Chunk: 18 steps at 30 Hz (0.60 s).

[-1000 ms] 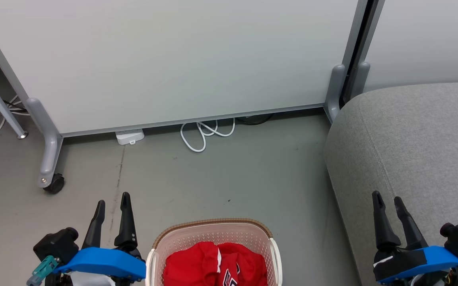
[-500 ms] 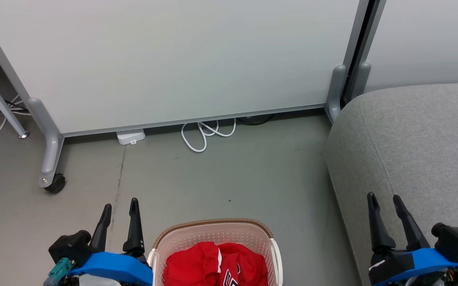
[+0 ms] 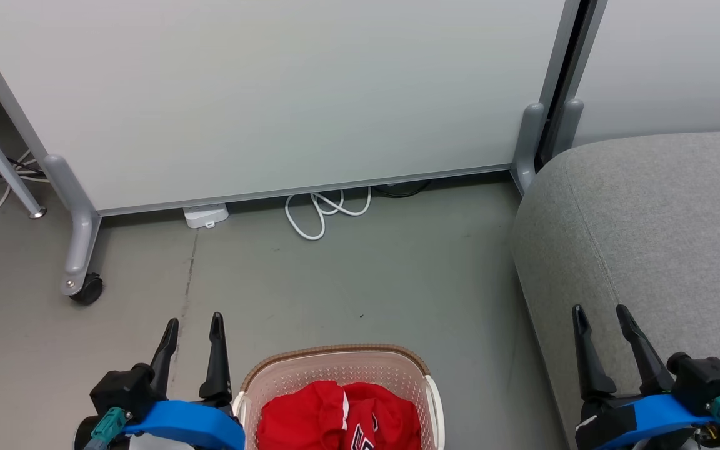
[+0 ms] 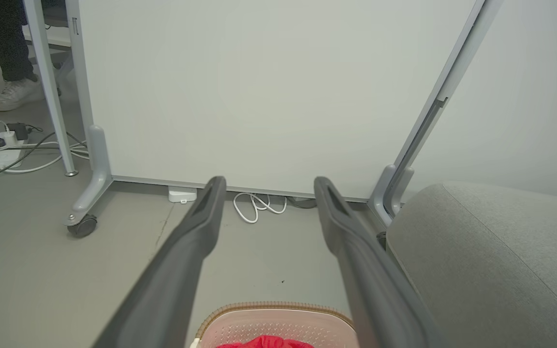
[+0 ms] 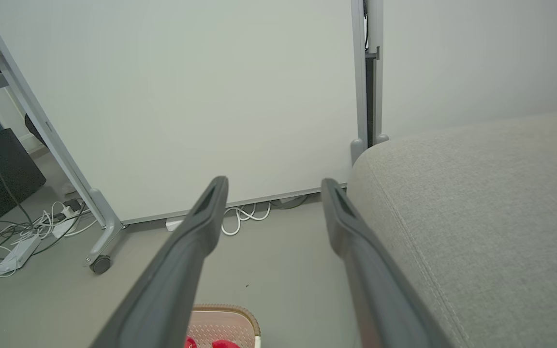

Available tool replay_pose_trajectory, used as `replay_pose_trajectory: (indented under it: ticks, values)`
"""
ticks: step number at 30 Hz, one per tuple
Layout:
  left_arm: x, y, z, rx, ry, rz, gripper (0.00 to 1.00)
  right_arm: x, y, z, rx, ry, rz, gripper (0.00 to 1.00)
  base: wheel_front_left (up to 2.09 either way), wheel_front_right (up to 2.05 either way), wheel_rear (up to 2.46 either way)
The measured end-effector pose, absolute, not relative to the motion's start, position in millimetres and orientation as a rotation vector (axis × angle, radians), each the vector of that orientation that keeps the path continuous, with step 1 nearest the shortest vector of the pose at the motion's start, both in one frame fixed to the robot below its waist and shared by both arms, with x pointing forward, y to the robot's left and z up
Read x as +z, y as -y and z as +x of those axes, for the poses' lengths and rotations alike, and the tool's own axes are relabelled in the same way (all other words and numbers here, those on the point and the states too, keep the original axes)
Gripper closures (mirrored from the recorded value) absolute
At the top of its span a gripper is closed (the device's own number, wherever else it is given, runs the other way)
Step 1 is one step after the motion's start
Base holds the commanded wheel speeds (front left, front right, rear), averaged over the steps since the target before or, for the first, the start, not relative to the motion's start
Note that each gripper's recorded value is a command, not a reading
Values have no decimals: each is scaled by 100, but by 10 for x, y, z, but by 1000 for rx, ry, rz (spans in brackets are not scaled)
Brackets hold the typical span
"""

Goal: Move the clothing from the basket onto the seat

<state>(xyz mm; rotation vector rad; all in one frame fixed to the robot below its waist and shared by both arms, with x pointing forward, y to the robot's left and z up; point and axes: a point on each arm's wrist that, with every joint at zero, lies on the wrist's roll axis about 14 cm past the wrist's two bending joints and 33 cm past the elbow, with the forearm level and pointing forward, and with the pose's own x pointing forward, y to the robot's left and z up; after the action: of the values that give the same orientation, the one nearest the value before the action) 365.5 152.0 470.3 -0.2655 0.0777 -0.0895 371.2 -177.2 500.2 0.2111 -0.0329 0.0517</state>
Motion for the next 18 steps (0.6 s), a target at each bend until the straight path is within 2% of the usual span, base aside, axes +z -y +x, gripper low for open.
replay_pose_trajectory:
  ticks: [18]
  values:
    - [4752,-1471,3654,-112,-41,-200,0,5039,1722,3690,82,60,78,0,0,0,0]
